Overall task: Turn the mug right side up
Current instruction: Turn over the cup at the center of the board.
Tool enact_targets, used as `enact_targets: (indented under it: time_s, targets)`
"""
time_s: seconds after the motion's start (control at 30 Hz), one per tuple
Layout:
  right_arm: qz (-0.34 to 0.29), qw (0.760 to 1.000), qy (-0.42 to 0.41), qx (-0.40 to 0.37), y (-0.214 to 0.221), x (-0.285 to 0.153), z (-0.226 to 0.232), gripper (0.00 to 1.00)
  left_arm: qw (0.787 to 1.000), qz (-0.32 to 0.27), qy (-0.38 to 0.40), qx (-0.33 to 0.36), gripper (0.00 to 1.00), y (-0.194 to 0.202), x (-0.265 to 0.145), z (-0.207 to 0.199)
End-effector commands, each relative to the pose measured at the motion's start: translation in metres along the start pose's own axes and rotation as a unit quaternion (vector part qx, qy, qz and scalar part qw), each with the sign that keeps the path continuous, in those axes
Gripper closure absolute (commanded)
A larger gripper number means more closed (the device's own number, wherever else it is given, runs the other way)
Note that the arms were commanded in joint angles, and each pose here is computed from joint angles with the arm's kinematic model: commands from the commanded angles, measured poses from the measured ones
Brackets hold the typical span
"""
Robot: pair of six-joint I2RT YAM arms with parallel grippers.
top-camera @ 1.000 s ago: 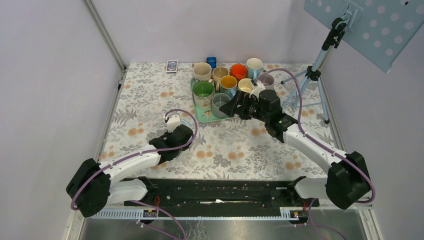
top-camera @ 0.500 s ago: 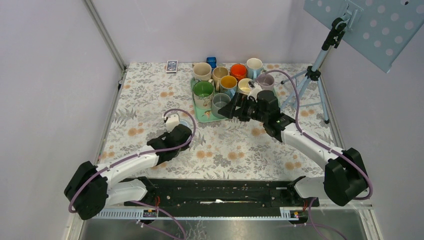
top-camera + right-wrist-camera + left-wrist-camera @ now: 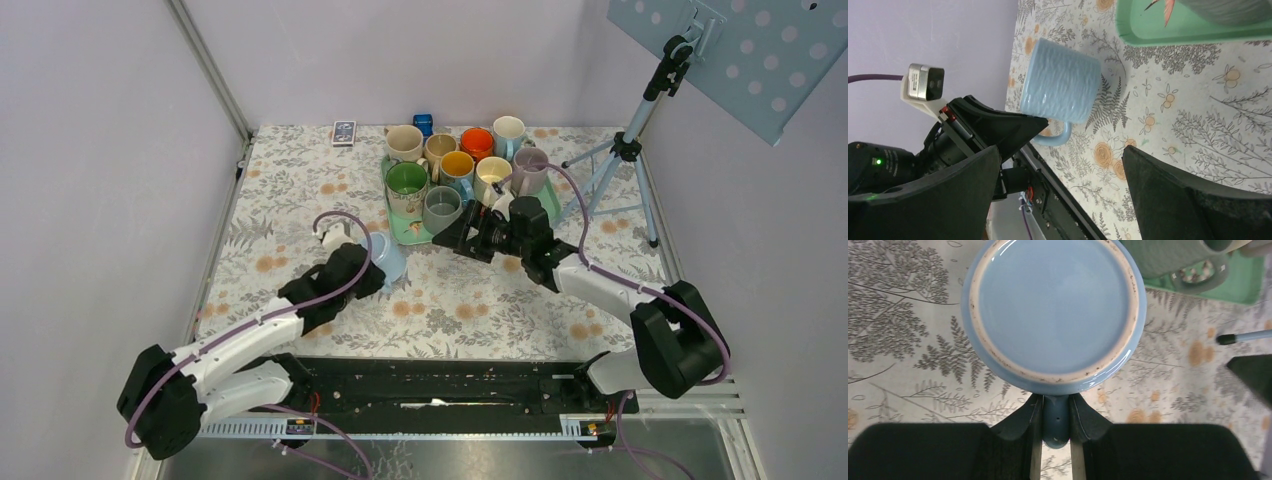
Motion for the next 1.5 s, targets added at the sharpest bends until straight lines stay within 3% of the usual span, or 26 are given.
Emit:
enact_targets:
  time_s: [0.0, 0.13, 0.23, 0.67, 0.97, 1.47]
  targets:
    - [-0.001, 0.999, -0.044, 0.027, 0.001, 0.001, 0.01, 0.0, 0.981, -0.041, 0.15, -0.119, 1.0, -0.043, -0.016, -0.057]
    - [0.005, 0.998, -0.053, 0.042, 0.009, 0.001, 0.015, 0.0, 0.951, -0.01, 0.23, -0.208, 1.0, -0.054, -0.011, -0.06]
    - [0.02, 0.997, -0.058, 0.048, 0.019, 0.005, 0.017, 0.01, 0.933, 0.009, 0.274, -0.234, 1.0, -0.058, -0.01, -0.067]
    - [0.059, 0.984, -0.131, 0.102, 0.03, 0.022, 0.023, 0.24, 0.896, 0.033, 0.367, -0.249, 1.0, -0.066, -0.025, -0.09]
    - [0.059, 0.974, -0.171, 0.134, 0.024, 0.027, 0.031, 0.29, 0.858, 0.053, 0.436, -0.266, 1.0, -0.067, -0.034, -0.099]
    - [0.045, 0.962, -0.224, 0.151, 0.004, 0.031, 0.052, 0.4, 0.82, 0.067, 0.493, -0.282, 1.0, -0.065, -0.04, -0.103]
Point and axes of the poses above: each gripper's point midway between its finger pads, its own x axis out along the fingers, its own z axis along the line the jaws close on, y = z × x, the point moved 8 cm from there along -x, back along the fingers, and after that the axes turned 6 degrees about -x, right-handed, at the moved point
